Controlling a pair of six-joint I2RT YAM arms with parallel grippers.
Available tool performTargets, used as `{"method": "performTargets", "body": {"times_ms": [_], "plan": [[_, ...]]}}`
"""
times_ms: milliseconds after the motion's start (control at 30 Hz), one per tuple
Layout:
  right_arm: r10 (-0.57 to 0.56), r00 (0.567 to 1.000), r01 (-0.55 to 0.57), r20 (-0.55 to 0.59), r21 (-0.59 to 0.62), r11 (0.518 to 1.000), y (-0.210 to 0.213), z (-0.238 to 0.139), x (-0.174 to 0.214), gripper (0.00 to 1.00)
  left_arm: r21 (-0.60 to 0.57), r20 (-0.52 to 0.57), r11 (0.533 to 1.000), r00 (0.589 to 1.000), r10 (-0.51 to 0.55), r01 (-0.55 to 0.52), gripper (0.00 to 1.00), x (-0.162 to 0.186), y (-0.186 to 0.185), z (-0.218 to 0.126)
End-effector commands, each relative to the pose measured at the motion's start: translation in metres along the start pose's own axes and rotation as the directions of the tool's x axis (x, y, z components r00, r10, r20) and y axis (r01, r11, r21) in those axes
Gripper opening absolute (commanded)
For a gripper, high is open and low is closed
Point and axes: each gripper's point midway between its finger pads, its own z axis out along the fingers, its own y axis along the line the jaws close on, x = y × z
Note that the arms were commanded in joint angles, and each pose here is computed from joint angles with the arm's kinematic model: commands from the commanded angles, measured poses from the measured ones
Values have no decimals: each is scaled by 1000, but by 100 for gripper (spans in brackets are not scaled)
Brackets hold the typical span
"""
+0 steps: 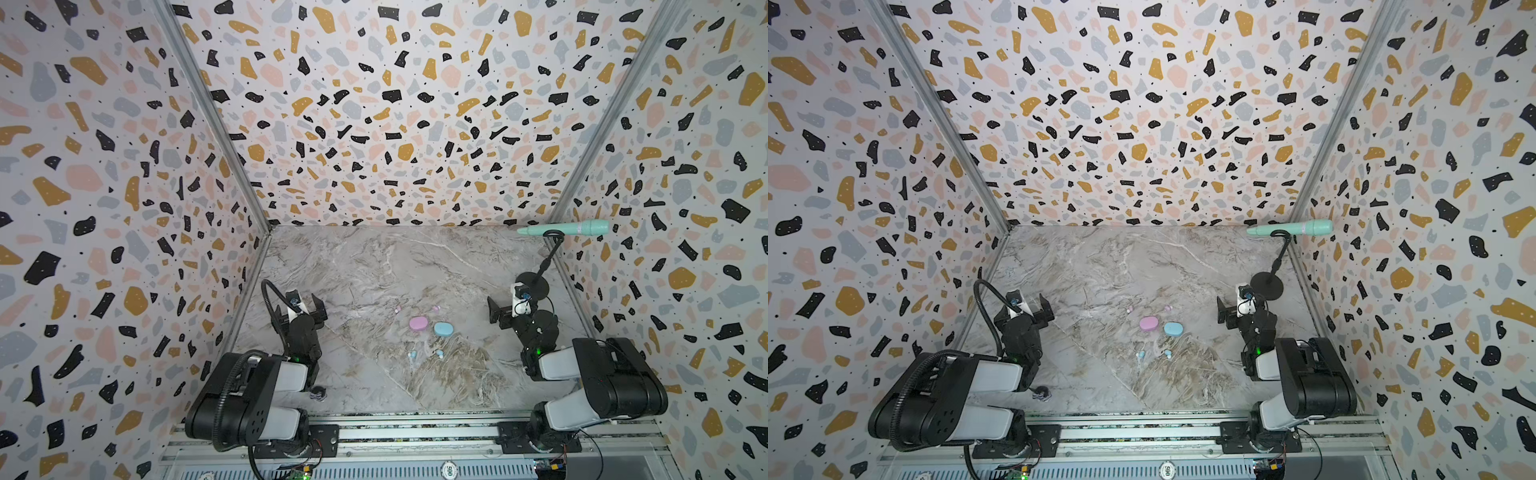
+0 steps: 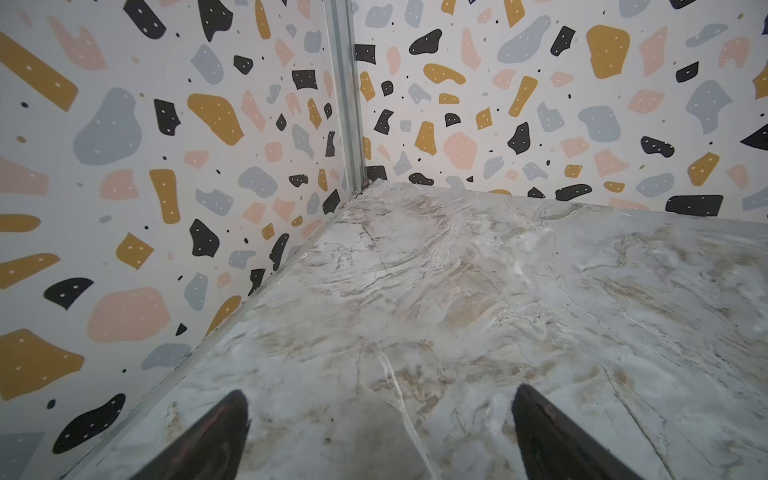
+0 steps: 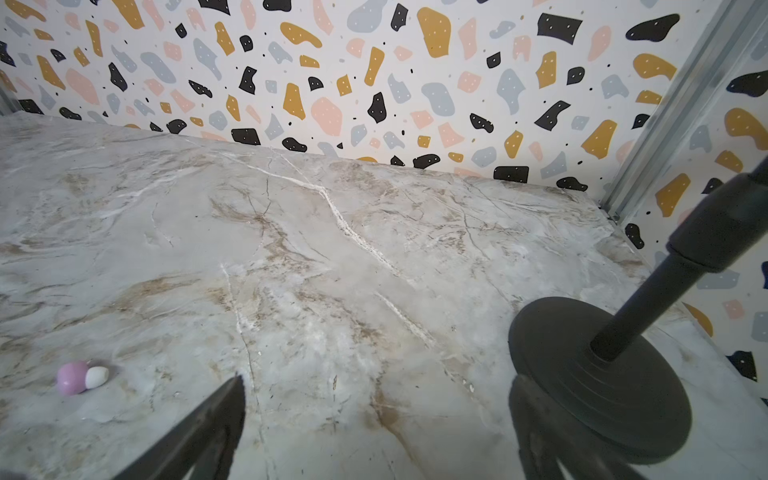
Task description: Insert the wireless bluetooth earbuds into the charging case
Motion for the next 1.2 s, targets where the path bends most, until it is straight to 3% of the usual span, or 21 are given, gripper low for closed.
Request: {"method": "performTargets", "body": {"times_ms": [0, 1167], "plan": [[-11, 1000, 11, 24, 3, 1000, -3, 3, -9, 99, -9, 53, 999, 998, -40, 41, 100, -14, 4, -2], [-9, 1000, 9, 23, 31, 999, -6, 4, -10, 99, -9, 53, 999, 998, -41, 41, 100, -14, 4, -2]]}}
